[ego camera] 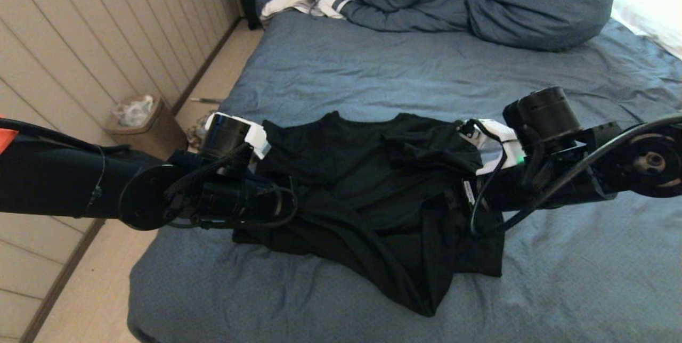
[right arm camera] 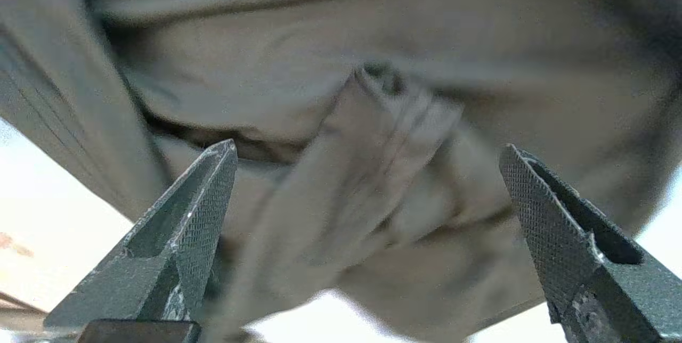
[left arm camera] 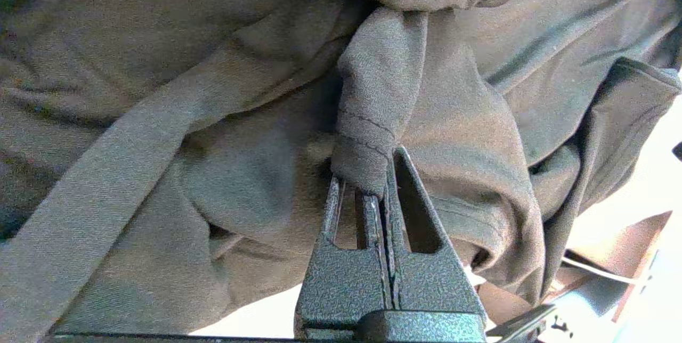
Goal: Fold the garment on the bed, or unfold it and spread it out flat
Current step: Fold the black T-shirt
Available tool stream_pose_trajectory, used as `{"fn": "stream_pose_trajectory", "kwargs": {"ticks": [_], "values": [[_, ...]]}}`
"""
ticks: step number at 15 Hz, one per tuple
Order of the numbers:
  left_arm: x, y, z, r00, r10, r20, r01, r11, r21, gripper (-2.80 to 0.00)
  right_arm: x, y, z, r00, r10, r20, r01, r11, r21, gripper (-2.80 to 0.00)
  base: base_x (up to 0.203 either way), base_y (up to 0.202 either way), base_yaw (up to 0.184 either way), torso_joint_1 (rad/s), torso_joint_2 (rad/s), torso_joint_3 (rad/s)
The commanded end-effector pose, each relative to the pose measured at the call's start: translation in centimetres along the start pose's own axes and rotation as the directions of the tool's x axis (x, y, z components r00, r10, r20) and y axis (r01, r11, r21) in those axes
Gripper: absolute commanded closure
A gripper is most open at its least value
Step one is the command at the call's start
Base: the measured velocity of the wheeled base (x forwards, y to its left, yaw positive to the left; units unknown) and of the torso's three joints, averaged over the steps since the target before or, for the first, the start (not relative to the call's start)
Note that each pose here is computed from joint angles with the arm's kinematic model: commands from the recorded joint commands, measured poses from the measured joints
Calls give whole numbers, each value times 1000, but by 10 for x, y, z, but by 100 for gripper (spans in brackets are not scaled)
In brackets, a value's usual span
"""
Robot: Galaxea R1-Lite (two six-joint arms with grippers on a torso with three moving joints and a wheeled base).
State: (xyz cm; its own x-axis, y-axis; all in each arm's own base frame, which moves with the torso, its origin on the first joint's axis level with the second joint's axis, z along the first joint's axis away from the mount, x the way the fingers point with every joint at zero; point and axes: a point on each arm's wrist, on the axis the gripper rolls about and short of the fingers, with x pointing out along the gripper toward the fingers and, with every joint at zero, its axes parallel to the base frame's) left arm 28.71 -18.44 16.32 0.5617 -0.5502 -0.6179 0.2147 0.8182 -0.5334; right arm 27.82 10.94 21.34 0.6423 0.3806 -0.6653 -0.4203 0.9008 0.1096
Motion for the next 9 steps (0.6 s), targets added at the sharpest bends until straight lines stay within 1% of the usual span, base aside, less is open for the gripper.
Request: {"fn": "stream_pose_trajectory", "kwargs": {"ticks": [1, 3, 6, 8, 9], "values": [[-1, 0, 0, 1000, -1, -1, 1, 1000, -4, 0, -1, -5, 3, 1000, -7, 9, 9, 989, -148, -280, 0, 0, 0, 0, 0, 0], [0, 1, -1, 1000, 1, -4, -1, 1000, -4, 0, 5, -5, -1, 1000, 1, -16, -4, 988, -155, -280, 0, 0, 0, 0, 0, 0], [2, 1, -2, 1000, 4, -9, -4, 1000, -5, 0, 12, -3, -4, 999, 37, -39, -43, 988, -148, -280, 0, 0, 0, 0, 0, 0], [1, 1, -2, 1000, 1, -7, -1, 1000, -4, 0, 12, -2, -4, 997, 65, -40, -70, 987, -142, -280, 0, 0, 0, 0, 0, 0], [2, 1, -2, 1000, 3, -8, -3, 1000, -5, 0, 12, -1, -4, 995, 95, -39, -99, 985, -139, -280, 0, 0, 0, 0, 0, 0]]}}
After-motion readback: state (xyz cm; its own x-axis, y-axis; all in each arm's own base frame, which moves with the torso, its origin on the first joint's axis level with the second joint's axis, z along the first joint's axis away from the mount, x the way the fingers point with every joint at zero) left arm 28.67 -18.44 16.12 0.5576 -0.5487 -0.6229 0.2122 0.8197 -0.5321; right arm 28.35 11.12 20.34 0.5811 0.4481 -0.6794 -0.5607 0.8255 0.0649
